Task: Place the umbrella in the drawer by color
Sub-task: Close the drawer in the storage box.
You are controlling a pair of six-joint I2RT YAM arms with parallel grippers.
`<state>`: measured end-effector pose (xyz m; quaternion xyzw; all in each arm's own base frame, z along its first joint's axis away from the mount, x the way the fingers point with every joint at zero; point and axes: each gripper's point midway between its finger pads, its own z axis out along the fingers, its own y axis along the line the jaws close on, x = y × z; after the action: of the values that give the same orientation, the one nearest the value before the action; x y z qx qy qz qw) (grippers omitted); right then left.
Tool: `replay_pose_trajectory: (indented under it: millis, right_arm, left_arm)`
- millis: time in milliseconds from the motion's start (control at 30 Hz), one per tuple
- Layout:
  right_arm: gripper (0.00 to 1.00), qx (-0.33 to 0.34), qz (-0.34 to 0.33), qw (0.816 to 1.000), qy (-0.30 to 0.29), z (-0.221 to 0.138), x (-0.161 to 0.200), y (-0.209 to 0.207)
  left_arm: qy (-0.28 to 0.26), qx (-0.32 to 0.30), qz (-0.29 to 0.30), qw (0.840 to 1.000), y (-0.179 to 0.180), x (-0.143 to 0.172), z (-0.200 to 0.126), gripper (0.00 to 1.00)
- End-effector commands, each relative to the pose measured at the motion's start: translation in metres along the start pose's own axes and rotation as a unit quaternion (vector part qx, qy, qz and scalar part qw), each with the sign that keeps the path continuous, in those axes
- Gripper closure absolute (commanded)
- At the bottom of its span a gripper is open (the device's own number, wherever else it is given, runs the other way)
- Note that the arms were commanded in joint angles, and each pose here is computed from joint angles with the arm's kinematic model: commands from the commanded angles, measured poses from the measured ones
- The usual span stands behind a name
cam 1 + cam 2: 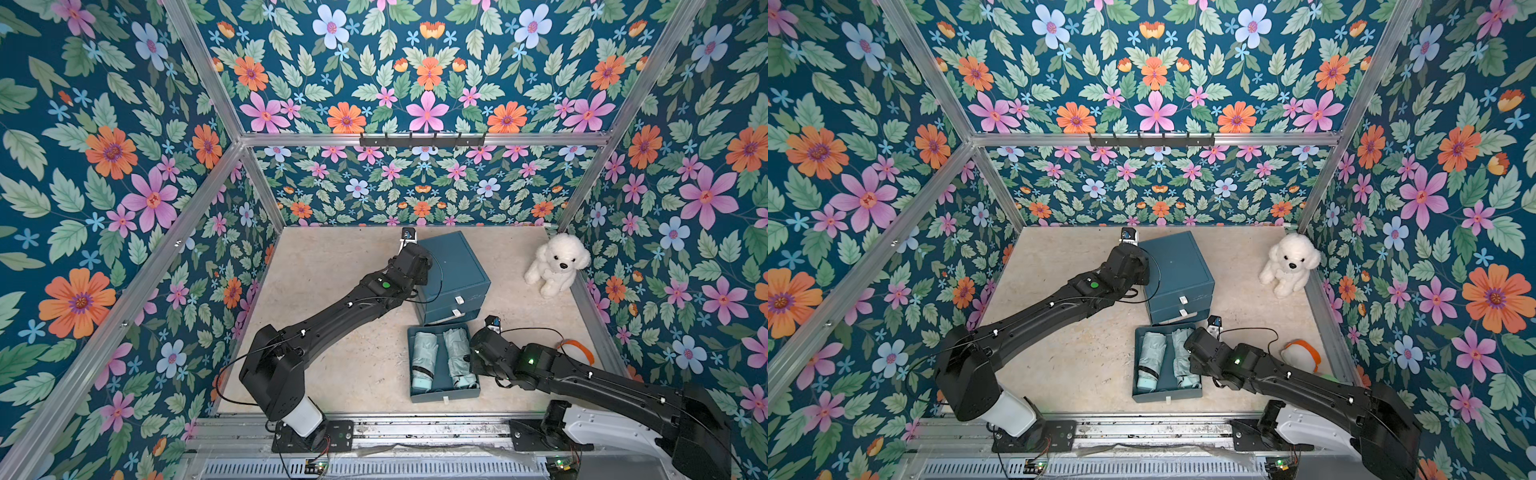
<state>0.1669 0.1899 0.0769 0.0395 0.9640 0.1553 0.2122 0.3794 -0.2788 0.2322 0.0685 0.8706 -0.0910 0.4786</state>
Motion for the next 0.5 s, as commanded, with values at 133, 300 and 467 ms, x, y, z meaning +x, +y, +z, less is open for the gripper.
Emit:
replay_pose_trajectory:
  millis: [133,300,467]
  right_arm:
    - [1.0,-0.082,0.031,0.995,-0.039,-0.013,-0.017,0.01]
    - [1.0,-0.087,0.057,0.993,-0.055,-0.018,-0.018,0.0]
    - [1.0,-0.129,0.051,0.988,-0.061,-0.019,-0.025,0.02]
  left_arm:
    - [0.123,-0.088,0.098,0.984,0.057,0.064,0.006,0.57]
    - [0.125,-0.076,0.099,0.984,0.056,0.065,0.009,0.57]
    - [0.131,-0.057,0.096,0.985,0.051,0.068,0.011,0.57]
